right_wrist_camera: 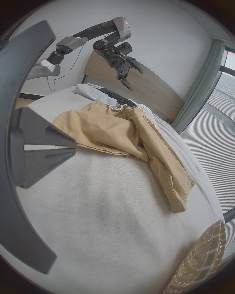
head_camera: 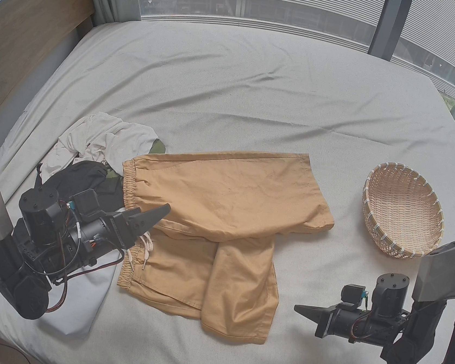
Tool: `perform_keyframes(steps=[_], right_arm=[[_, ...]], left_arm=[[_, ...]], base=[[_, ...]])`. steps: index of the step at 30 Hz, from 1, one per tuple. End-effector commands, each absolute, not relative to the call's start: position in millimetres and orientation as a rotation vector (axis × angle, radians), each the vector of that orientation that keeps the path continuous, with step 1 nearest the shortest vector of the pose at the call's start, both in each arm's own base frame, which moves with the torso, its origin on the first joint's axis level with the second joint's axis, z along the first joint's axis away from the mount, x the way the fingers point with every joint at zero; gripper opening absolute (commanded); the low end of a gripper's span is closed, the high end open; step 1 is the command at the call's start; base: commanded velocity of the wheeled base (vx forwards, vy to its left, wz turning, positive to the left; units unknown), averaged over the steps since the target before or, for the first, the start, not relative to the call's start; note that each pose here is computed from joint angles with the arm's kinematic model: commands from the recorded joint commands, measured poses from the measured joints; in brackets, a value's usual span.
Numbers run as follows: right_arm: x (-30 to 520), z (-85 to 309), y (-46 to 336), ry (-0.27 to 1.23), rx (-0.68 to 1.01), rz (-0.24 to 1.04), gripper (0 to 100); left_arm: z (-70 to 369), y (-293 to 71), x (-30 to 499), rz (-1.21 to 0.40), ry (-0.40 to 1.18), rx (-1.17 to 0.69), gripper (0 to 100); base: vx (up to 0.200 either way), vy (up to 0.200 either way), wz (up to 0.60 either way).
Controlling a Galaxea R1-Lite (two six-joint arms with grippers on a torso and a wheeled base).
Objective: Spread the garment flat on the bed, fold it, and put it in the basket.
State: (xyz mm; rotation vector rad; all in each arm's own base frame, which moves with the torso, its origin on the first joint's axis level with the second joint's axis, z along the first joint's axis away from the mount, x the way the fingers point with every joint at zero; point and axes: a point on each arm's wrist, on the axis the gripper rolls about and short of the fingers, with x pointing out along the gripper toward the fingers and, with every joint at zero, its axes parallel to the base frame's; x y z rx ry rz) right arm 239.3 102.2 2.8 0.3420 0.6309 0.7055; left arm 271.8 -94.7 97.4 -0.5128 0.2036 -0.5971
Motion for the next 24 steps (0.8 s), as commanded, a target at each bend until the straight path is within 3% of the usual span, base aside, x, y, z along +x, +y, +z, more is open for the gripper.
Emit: perform_keyframes(steps=[1, 3, 4, 21, 22, 24], right_arm=[[246.7, 6.4, 103.9, 0.593, 0.340, 0.710, 0], [253.0, 1.5, 107.6, 0.593, 0.341, 0.715, 0], [256.0, -1.0, 109.7, 0.594, 0.344, 0.715, 100], [276.6, -24.2, 145.6, 0.594, 0.356, 0.758, 100], [276.4, -24.2, 146.5, 0.594, 0.355, 0.761, 0], [277.1, -26.3, 148.5, 0.597, 0.355, 0.765, 0]], left_arm=[[96.9, -94.2, 271.6, -0.595, 0.206, -0.513, 100], [96.9, -94.2, 271.6, -0.595, 0.206, -0.513, 100], [96.9, -94.2, 271.6, -0.595, 0.206, -0.513, 100], [95.5, -94.8, 271.9, -0.596, 0.207, -0.500, 100], [95.5, -94.8, 271.9, -0.596, 0.207, -0.500, 100], [96.0, -94.7, 271.8, -0.597, 0.205, -0.500, 100]], base=[[0.000, 0.000, 0.00], [0.000, 0.000, 0.00], [0.000, 0.000, 0.00], [0.000, 0.000, 0.00], [0.000, 0.000, 0.00], [0.000, 0.000, 0.00]])
